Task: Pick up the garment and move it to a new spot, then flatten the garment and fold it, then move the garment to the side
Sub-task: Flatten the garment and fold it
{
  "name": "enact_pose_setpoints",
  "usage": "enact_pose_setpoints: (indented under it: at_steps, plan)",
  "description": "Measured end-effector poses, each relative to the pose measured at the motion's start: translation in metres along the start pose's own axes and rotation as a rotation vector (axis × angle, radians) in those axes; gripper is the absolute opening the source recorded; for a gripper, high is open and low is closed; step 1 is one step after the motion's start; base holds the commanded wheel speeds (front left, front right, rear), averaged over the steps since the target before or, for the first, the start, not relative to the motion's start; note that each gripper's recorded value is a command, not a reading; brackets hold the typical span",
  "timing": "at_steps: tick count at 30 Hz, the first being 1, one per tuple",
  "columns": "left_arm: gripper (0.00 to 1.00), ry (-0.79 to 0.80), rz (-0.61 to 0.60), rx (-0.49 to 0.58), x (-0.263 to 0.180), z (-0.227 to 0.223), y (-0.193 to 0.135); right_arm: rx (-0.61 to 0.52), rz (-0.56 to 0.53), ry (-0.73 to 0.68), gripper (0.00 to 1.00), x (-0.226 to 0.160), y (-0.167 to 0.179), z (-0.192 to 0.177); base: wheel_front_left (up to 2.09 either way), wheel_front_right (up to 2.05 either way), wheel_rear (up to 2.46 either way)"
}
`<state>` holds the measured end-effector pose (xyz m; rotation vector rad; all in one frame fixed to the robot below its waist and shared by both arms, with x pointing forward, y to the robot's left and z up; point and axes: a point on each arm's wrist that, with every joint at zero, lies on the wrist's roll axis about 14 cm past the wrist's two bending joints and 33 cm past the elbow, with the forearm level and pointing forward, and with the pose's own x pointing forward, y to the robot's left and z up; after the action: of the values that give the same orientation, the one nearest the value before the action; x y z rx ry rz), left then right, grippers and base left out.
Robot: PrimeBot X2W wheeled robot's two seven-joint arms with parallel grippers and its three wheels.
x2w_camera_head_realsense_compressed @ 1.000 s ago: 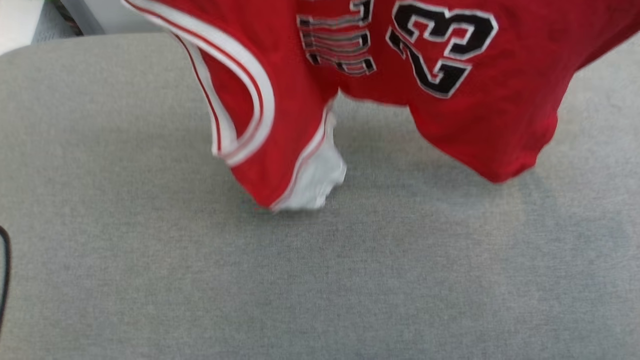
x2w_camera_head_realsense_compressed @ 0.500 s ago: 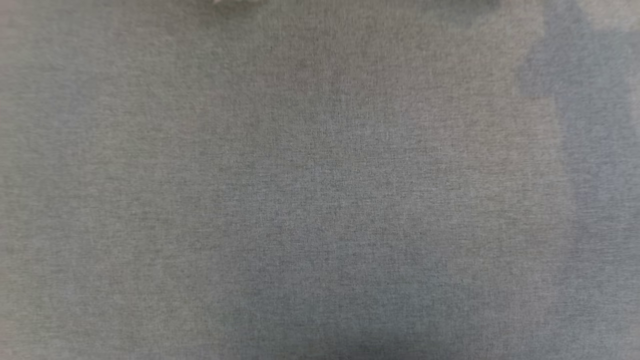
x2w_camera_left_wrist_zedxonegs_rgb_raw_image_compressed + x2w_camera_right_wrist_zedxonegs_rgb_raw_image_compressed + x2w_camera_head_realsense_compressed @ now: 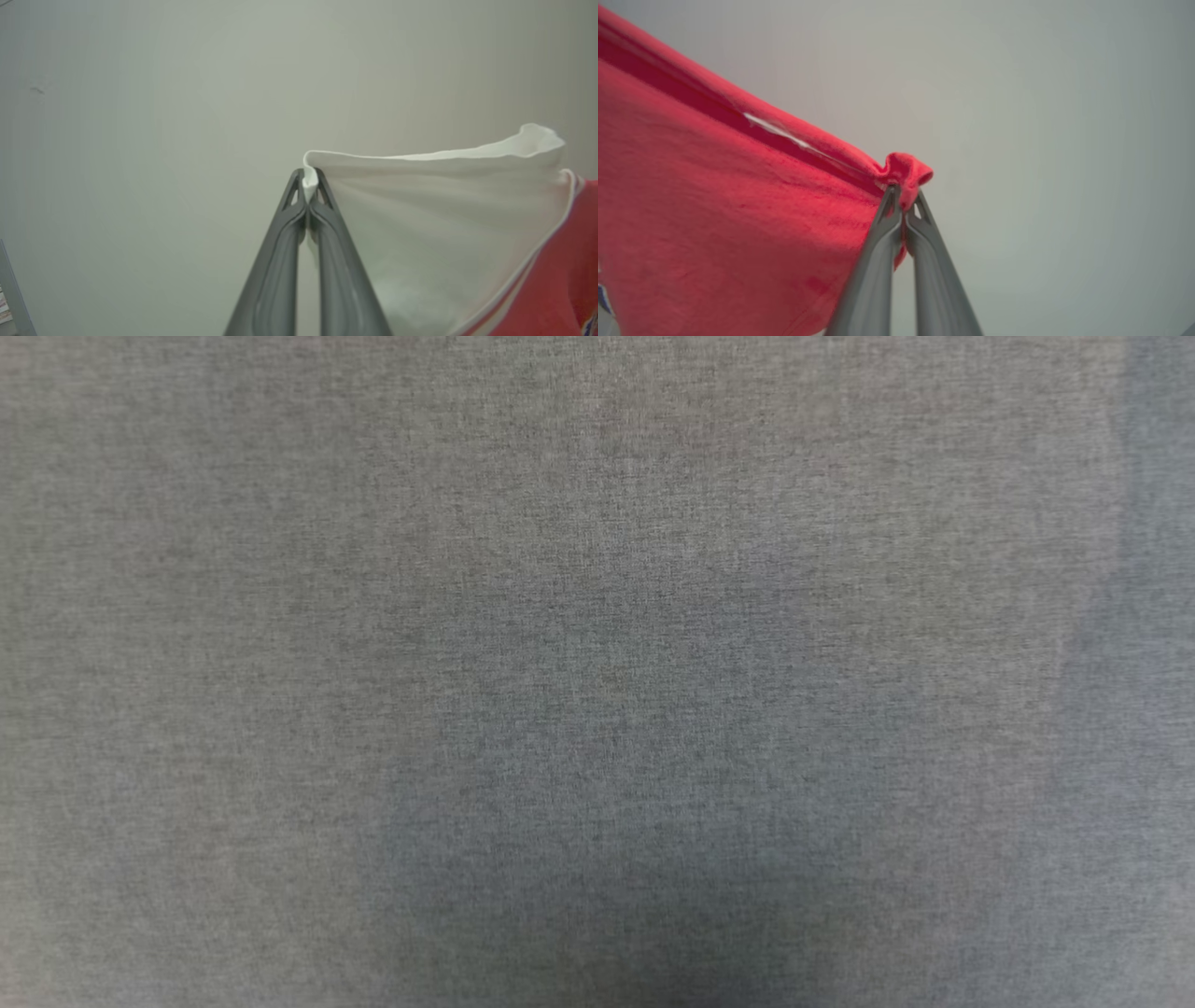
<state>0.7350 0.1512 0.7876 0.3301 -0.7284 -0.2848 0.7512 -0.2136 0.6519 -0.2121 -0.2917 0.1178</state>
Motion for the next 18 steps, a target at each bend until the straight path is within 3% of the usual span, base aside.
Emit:
enact_pose_setpoints:
  at_steps: [5, 9, 18]
  plan:
    - [0.00, 0.045, -0.013, -0.064, -0.013, -0.037, -0.016, 0.005, 0.016, 0.018, 0.00, 0.003, 0.012, -0.035, 0.00, 0.00, 0.00]
    - [0.00, 0.130, -0.057, -0.179, -0.059, -0.088, -0.055, 0.008, 0.061, 0.069, 0.00, -0.007, 0.035, -0.082, 0.00, 0.00, 0.00]
    - [0.00, 0.269, -0.104, -0.335, -0.134, -0.112, -0.108, 0.040, 0.129, 0.187, 0.00, -0.052, 0.061, -0.128, 0.00, 0.00, 0.00]
